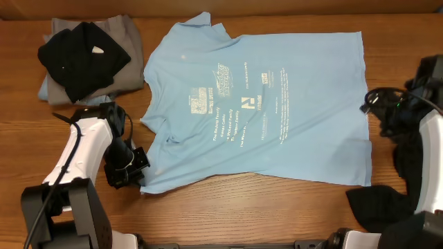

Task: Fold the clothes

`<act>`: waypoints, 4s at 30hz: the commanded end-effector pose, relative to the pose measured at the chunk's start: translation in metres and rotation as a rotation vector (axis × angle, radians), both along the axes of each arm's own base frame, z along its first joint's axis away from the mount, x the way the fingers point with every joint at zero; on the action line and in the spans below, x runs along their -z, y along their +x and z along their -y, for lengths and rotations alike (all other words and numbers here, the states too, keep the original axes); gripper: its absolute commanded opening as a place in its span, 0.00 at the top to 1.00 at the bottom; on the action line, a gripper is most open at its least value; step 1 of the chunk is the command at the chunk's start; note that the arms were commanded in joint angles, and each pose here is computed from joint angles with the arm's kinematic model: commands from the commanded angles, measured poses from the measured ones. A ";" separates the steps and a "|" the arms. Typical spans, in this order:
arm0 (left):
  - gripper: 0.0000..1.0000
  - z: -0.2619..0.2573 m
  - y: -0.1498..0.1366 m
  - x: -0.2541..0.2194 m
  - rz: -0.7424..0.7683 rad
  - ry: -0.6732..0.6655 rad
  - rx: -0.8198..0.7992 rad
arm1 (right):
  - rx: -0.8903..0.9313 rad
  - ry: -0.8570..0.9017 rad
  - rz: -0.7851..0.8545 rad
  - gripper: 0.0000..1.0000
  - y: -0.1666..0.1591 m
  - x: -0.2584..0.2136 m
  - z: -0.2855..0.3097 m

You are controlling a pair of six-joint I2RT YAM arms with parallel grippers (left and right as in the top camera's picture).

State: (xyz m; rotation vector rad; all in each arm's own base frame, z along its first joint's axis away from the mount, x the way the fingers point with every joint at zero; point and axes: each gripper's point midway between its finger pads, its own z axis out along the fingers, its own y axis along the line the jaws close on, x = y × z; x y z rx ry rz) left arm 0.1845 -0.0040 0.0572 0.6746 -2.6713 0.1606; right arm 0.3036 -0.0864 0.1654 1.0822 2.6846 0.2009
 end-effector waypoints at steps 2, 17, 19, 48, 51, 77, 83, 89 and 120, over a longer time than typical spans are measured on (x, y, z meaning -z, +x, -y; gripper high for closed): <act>0.96 0.003 0.003 -0.014 0.060 -0.021 0.019 | 0.022 0.102 -0.034 0.16 -0.011 0.036 -0.008; 0.96 0.023 -0.016 -0.034 0.034 -0.084 0.038 | 0.122 0.167 -0.116 0.13 -0.037 0.066 -0.006; 0.96 0.026 -0.018 -0.040 0.053 -0.098 0.032 | 0.159 0.181 -0.140 0.12 -0.047 0.074 -0.002; 0.96 0.032 -0.012 -0.057 0.205 -0.081 0.085 | 0.359 0.271 -0.198 0.76 -0.104 0.166 -0.006; 0.96 0.033 -0.013 -0.057 0.201 -0.081 0.085 | 0.352 0.255 -0.186 0.96 -0.098 0.159 0.000; 0.96 0.017 -0.056 -0.073 0.077 0.026 0.039 | 0.251 0.161 -0.015 0.96 -0.092 0.034 0.003; 0.96 0.016 -0.052 -0.085 0.227 0.046 0.008 | 0.251 0.168 -0.026 0.96 -0.105 0.026 -0.006; 0.96 0.015 -0.017 -0.080 0.345 0.051 0.011 | 0.235 0.198 0.090 0.96 -0.080 0.019 -0.004; 0.96 0.023 0.176 -0.098 1.016 0.004 0.140 | 0.121 0.235 0.325 0.96 0.035 0.038 -0.001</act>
